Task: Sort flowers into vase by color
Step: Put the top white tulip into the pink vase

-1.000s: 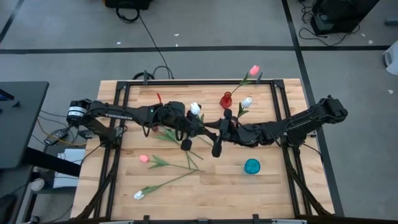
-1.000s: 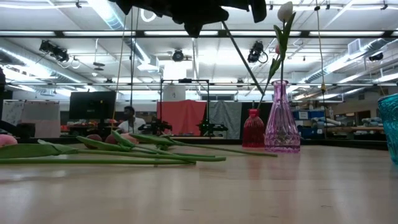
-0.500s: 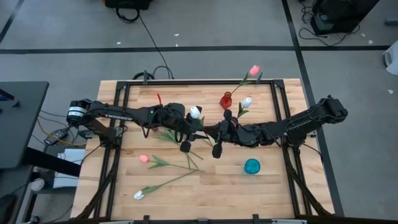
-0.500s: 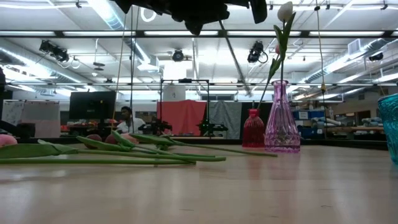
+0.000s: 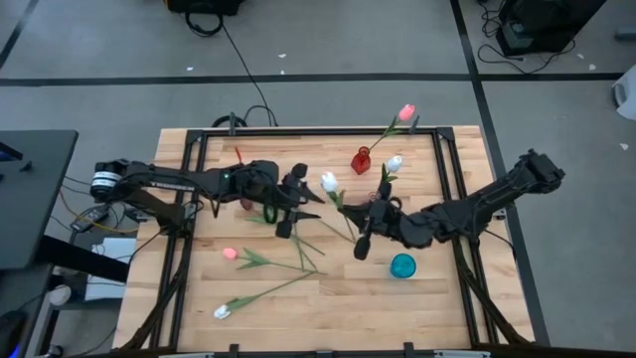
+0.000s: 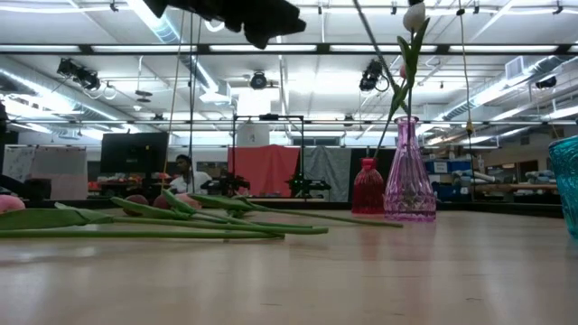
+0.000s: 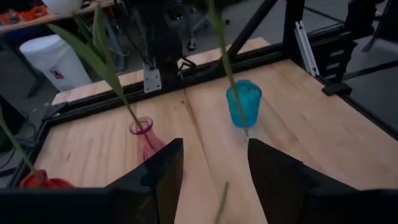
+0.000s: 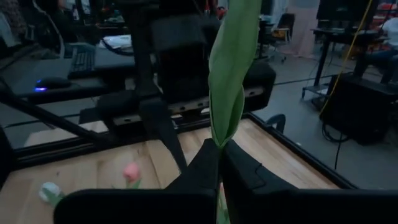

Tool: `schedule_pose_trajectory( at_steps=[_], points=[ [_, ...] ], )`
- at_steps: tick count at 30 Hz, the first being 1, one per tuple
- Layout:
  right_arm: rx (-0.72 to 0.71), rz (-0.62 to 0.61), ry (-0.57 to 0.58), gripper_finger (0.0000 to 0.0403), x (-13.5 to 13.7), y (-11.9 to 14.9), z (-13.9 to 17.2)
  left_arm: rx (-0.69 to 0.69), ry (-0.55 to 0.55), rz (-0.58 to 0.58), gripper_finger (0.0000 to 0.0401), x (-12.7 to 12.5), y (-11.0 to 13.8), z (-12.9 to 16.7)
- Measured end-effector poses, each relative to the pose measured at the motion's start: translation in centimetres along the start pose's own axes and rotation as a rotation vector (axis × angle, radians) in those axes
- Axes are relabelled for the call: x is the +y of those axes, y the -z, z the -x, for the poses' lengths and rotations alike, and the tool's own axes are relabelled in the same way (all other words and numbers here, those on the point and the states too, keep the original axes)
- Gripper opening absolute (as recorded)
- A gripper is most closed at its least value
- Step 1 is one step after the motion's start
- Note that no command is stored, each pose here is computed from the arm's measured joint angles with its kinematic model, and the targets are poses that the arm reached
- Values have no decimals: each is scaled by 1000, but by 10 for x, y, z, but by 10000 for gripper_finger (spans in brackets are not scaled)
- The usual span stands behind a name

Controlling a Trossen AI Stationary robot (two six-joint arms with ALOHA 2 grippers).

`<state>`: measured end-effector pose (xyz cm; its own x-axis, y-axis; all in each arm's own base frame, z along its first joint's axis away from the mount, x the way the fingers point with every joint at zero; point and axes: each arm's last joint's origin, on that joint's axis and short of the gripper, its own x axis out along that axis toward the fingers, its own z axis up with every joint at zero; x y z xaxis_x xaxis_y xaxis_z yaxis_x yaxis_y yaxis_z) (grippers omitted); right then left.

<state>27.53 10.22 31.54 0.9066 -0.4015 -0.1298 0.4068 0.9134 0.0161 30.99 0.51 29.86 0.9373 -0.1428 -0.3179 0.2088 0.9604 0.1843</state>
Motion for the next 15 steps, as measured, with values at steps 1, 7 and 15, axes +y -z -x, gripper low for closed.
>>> schedule_pose_trajectory(
  at_steps=[1, 7, 15],
  points=[
    [0, 5, 5, 16, 0, -1, 5, 6, -3, 3, 185, -1, 3, 1],
    [-47, 37, 87, 16, -4, -16, 35, 84, 18, 63, 186, -9, 28, -1],
    [-95, 139, 163, 16, -5, -22, 74, 20, 25, 112, 186, -20, 57, -4]
  ],
)
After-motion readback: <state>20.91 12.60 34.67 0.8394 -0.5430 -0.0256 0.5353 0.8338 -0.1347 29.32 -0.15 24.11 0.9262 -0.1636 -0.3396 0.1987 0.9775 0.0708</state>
